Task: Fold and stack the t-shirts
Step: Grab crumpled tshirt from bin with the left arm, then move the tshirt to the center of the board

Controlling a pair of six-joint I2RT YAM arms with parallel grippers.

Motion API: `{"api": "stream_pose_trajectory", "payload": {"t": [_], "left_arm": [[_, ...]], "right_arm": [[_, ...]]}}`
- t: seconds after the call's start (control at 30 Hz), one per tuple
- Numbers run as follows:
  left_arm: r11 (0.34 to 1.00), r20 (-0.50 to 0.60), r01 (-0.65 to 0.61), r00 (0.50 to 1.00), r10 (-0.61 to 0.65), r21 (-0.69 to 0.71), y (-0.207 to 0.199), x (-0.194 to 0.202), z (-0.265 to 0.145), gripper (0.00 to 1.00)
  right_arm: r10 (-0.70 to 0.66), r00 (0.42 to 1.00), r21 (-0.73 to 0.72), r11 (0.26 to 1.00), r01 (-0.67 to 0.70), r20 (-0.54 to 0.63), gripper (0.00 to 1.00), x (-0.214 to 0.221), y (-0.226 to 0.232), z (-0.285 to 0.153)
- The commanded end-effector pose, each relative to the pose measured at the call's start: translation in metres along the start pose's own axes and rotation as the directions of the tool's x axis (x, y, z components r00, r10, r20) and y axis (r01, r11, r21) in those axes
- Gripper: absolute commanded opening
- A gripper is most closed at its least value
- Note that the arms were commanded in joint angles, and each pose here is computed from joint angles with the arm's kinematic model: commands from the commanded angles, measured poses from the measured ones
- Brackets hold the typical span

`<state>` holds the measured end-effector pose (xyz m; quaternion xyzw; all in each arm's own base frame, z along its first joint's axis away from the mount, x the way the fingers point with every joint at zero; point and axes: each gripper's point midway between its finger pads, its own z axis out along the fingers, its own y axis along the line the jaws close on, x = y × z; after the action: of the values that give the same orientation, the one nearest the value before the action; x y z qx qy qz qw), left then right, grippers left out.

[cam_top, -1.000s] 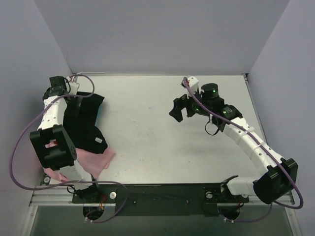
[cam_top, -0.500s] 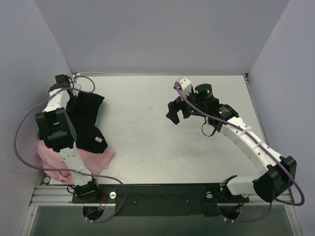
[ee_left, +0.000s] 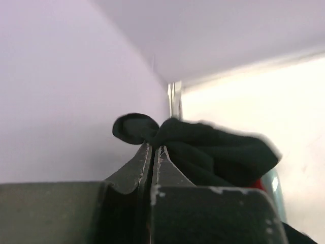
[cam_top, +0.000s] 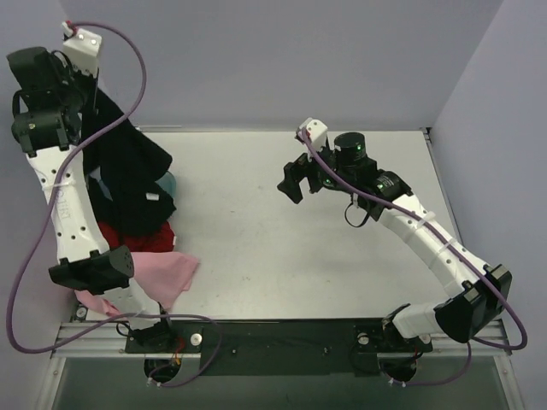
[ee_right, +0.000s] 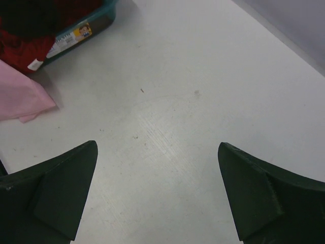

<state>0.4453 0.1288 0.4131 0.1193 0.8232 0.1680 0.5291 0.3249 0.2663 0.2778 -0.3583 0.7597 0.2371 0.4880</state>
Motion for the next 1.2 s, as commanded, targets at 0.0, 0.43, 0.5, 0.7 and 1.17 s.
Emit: {"api": "stream_pose_trajectory", "payload": {"t": [0.0, 0.43, 0.5, 0.7, 1.17], "left_arm": [[0.977, 0.386, -0.012, 0.920, -0.073, 0.215, -0.042, -0.123, -0.082, 0.00], [0.611, 0.574, -0.358, 0.795, -0.197, 0.706, -0.294, -0.203, -0.208, 0.00], [0.594, 0.533, -0.313, 0.813, -0.236, 0.741, -0.305, -0.206, -0.199, 0.00], [0.614, 0.271, -0.062, 0.929, -0.253, 0.787, -0.347, -0.168, -0.124, 0.00], [0.646, -0.110, 0.165, 0.986, -0.124, 0.746, -0.387, 0.004, 0.056, 0.00]], "right_arm": [[0.010, 0.970, 0.013, 1.000, -0.013, 0.244, 1.00, -0.080, 0.005, -0.026], [0.192, 0.881, 0.233, 0.920, -0.315, 0.433, 1.00, -0.099, -0.050, -0.115], [0.265, 0.862, 0.268, 0.875, -0.403, 0.432, 1.00, -0.079, -0.069, -0.129], [0.279, 0.940, 0.442, 0.830, -0.339, 0.197, 1.00, 0.009, -0.089, -0.135], [0.472, 0.802, 0.406, 0.857, -0.319, -0.366, 0.90, 0.128, -0.041, -0.075]]}}
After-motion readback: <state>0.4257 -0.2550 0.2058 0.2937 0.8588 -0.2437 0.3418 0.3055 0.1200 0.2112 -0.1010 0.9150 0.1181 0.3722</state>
